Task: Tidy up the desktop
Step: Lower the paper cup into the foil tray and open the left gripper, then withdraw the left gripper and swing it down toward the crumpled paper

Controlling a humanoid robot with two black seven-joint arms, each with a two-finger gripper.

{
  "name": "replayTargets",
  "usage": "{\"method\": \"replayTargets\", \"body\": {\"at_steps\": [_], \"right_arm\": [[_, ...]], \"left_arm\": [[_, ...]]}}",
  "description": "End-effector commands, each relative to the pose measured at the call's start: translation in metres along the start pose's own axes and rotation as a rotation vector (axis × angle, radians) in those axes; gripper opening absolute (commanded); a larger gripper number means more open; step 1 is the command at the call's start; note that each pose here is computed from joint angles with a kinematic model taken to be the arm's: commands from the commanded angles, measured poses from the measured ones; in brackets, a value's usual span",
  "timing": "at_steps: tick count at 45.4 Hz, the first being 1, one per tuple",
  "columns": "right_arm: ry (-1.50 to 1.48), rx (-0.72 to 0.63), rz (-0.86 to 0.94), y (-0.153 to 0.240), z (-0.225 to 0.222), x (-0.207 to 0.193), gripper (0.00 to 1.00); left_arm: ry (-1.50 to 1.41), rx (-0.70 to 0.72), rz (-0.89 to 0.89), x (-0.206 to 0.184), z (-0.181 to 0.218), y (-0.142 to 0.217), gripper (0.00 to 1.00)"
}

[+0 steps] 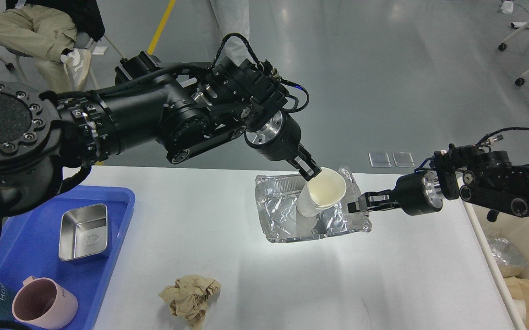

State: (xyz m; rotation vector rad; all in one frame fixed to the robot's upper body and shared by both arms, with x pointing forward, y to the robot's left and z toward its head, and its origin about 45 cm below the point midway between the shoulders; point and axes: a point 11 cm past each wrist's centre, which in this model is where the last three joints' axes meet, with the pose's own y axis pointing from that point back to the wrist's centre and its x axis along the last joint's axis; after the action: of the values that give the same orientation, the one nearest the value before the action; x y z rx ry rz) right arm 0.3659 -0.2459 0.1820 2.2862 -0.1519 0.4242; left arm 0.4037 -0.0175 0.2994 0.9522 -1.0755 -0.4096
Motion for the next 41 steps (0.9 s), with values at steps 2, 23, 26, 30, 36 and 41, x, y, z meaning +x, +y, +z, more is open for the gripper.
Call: {"method": "replayTargets", "body": {"at_steps": [2, 23, 26, 30, 36, 41], "right_arm": [[0.000, 0.000, 0.000, 0.000, 0.000, 0.000, 0.00], [0.001, 0.002, -0.003, -0.002, -0.001, 0.000, 0.00], [0.001, 0.002, -0.003, -0.002, -0.001, 0.000, 0.00], [0.001, 0.002, -0.003, -0.002, -0.001, 0.000, 0.00], [-0.001, 0.002, -0.006, -0.003, -0.001, -0.002, 0.00], [-0.002, 0.002, -0.007, -0.003, 0.000, -0.002, 0.00]], "left_arm": [[0.010, -0.010, 0.011, 0.003, 0.002, 0.002, 0.32], [0.055, -0.004, 0.145, 0.024, -0.013, 0.030, 0.90], [0.084, 0.027, 0.146, 0.015, -0.032, 0.043, 0.90], [0.127, 0.063, 0.158, 0.001, -0.056, 0.062, 0.90], [0.147, 0.163, 0.144, -0.031, -0.096, 0.085, 0.89], [0.137, 0.233, 0.164, -0.059, -0.123, 0.092, 0.89]]}}
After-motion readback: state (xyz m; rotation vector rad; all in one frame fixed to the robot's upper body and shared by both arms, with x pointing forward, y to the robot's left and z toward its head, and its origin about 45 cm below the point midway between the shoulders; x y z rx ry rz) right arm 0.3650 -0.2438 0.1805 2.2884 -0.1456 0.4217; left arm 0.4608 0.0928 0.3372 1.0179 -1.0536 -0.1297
